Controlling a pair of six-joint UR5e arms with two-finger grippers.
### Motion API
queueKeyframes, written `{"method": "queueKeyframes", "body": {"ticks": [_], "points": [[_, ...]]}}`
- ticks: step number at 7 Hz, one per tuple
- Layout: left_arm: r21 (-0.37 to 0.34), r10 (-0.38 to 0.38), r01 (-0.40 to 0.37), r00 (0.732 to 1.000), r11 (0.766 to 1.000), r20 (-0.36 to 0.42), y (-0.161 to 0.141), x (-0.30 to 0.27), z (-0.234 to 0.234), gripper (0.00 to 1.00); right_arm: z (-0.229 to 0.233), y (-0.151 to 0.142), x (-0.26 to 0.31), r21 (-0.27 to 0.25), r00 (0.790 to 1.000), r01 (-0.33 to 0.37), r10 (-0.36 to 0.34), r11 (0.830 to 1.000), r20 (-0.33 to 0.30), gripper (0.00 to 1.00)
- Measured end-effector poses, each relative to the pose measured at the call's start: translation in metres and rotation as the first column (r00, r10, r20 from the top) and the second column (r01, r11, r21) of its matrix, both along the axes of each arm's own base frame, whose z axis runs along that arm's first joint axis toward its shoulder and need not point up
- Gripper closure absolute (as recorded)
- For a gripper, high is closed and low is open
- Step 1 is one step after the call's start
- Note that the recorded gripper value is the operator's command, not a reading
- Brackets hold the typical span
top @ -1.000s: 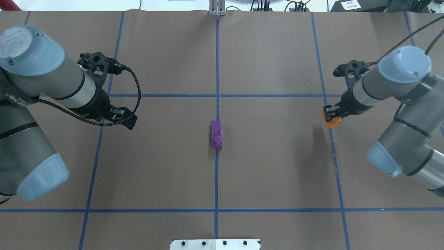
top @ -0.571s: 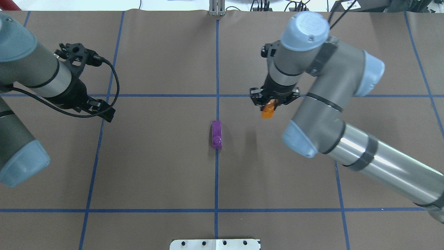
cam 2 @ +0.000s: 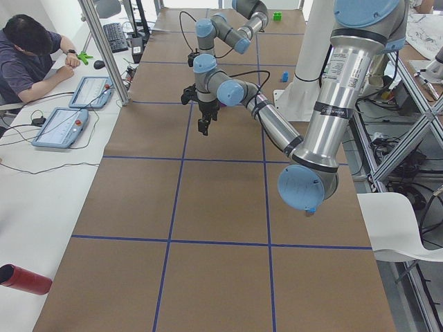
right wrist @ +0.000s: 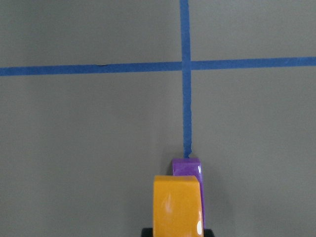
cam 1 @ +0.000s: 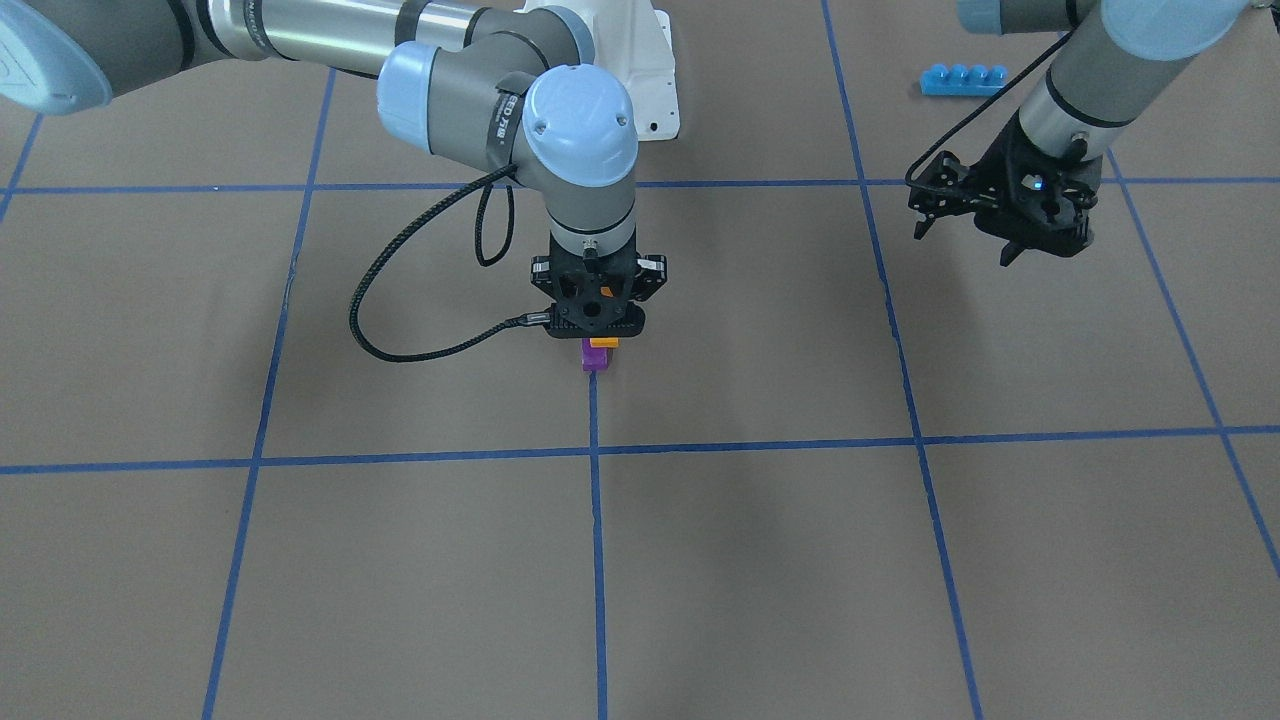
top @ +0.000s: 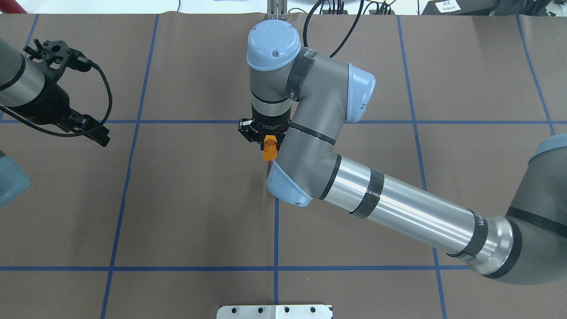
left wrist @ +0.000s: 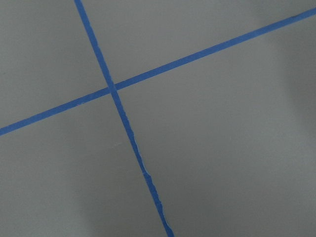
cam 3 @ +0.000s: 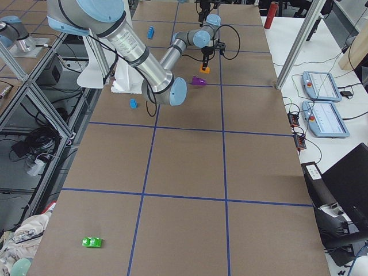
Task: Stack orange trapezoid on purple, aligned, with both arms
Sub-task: 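Carry the orange trapezoid with the right gripper above the purple block, then lower the orange trapezoid onto the purple block, aligning its edges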
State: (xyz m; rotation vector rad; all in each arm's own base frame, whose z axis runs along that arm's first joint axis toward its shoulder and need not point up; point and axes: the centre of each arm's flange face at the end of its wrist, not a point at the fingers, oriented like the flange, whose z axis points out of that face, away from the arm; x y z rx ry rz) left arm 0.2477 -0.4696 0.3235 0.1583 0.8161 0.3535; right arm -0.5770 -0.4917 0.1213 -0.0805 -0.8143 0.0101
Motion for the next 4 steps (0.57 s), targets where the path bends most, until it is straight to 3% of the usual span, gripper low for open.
{"method": "queueKeyframes", "body": {"ticks": [4], "points": [[-0.010,-0.005,0.005,1.000,1.000,0.001,0.000,0.000,0.002,0.00,0.013,0.016,-0.013,0.032,0.999,-0.004,0.005,0.999,-0.032,1.00]]}}
